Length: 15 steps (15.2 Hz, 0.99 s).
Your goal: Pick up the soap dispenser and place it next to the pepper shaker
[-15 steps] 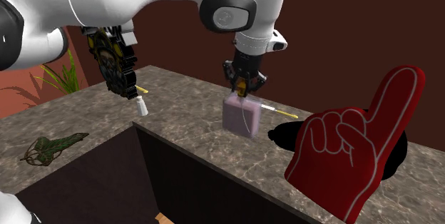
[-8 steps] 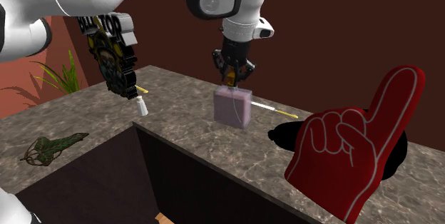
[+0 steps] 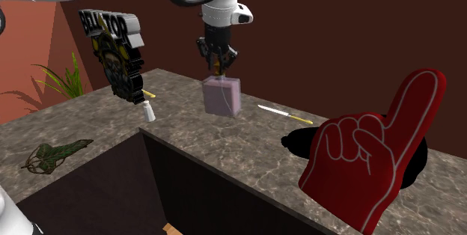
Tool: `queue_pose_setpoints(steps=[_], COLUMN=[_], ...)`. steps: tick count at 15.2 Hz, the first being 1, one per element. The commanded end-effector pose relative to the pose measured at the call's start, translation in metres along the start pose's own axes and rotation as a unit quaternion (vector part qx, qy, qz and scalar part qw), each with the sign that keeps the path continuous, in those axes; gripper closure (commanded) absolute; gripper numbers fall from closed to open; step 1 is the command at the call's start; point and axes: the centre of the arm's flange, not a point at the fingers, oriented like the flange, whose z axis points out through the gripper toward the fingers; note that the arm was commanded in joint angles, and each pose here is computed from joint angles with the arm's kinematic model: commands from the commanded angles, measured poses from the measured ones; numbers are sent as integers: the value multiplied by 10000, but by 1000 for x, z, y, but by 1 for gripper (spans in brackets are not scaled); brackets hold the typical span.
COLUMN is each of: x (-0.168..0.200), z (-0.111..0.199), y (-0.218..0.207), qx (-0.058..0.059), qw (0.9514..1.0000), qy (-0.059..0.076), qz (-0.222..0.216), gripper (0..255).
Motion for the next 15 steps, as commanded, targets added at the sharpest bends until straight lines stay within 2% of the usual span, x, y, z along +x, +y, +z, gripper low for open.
queue_pose_setpoints(steps=[1,15], x=[7,41], z=[4,10], y=[-26,-208], qx=[-3,-3], qw=[10000,10000], qy=[1,1], qz=[7,7], gripper=[255,255])
